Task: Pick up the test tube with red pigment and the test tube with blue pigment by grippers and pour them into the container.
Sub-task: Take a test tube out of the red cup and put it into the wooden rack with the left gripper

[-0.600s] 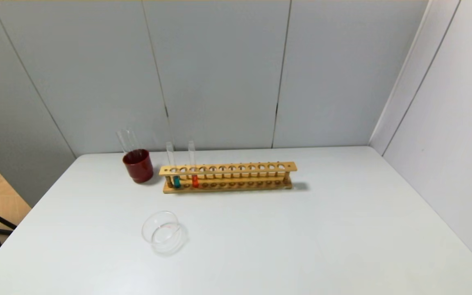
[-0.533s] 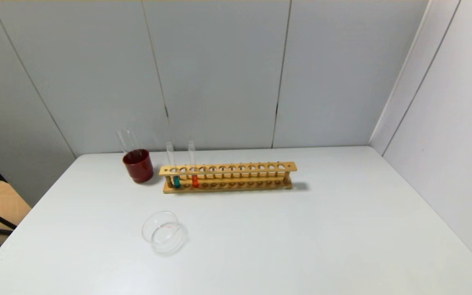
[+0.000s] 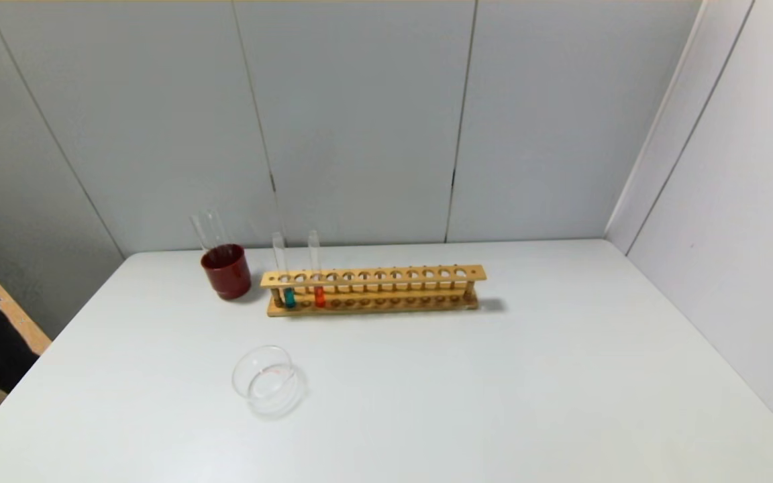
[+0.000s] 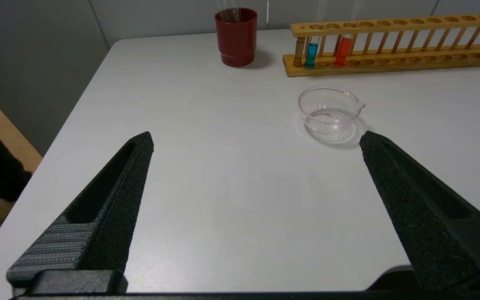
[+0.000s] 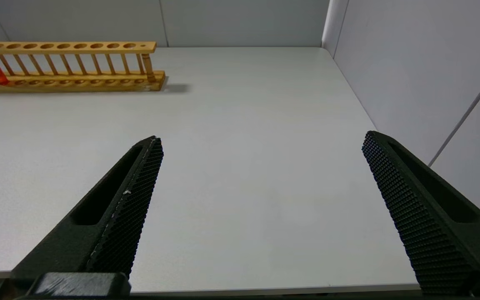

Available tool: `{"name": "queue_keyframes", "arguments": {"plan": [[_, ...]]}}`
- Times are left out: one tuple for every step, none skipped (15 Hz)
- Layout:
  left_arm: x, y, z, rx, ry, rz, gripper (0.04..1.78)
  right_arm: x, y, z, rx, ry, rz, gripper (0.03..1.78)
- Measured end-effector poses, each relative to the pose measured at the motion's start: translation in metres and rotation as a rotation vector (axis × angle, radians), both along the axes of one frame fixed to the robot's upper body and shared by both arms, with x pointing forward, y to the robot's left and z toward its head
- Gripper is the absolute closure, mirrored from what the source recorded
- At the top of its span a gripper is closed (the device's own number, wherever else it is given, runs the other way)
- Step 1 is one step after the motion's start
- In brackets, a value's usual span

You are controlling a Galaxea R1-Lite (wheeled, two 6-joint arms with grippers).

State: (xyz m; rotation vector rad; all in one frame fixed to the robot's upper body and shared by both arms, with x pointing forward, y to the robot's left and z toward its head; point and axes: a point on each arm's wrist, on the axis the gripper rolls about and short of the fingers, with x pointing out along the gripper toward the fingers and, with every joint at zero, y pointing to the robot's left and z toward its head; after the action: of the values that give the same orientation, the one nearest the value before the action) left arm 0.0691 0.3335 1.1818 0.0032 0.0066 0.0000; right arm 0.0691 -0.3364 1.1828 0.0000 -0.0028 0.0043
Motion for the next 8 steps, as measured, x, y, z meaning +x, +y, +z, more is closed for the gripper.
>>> {"name": "queue_keyframes", "arguments": {"plan": [[0.0, 0.0, 0.0, -0.001, 0.0, 0.0, 0.07, 0.0, 0.0, 0.0, 0.0, 0.0, 0.0, 0.06], [0.0, 0.0, 0.0, -0.001, 0.0, 0.0, 0.07, 0.0, 0.0, 0.0, 0.0, 0.0, 0.0, 0.06], [0.0, 0.0, 0.0, -0.002, 0.0, 0.0, 0.07, 0.0, 0.0, 0.0, 0.0, 0.0, 0.0, 0.06], [0.0, 0.0, 0.0, -0.003, 0.0, 0.0, 0.07, 0.0, 0.0, 0.0, 0.0, 0.0, 0.0, 0.06], [0.0, 0.0, 0.0, -0.003, 0.0, 0.0, 0.07, 0.0, 0.0, 0.0, 0.0, 0.0, 0.0, 0.06], [0.0, 0.0, 0.0, -0.003, 0.0, 0.0, 0.07, 0.0, 0.0, 0.0, 0.0, 0.0, 0.0, 0.06], [0.0, 0.0, 0.0, 0.0, 0.0, 0.0, 0.07, 0.0, 0.0, 0.0, 0.0, 0.0, 0.0, 0.06], [0.0, 0.0, 0.001, 0.0, -0.009, 0.0, 0.07, 0.0, 0.0, 0.0, 0.0, 0.0, 0.0, 0.06]]}}
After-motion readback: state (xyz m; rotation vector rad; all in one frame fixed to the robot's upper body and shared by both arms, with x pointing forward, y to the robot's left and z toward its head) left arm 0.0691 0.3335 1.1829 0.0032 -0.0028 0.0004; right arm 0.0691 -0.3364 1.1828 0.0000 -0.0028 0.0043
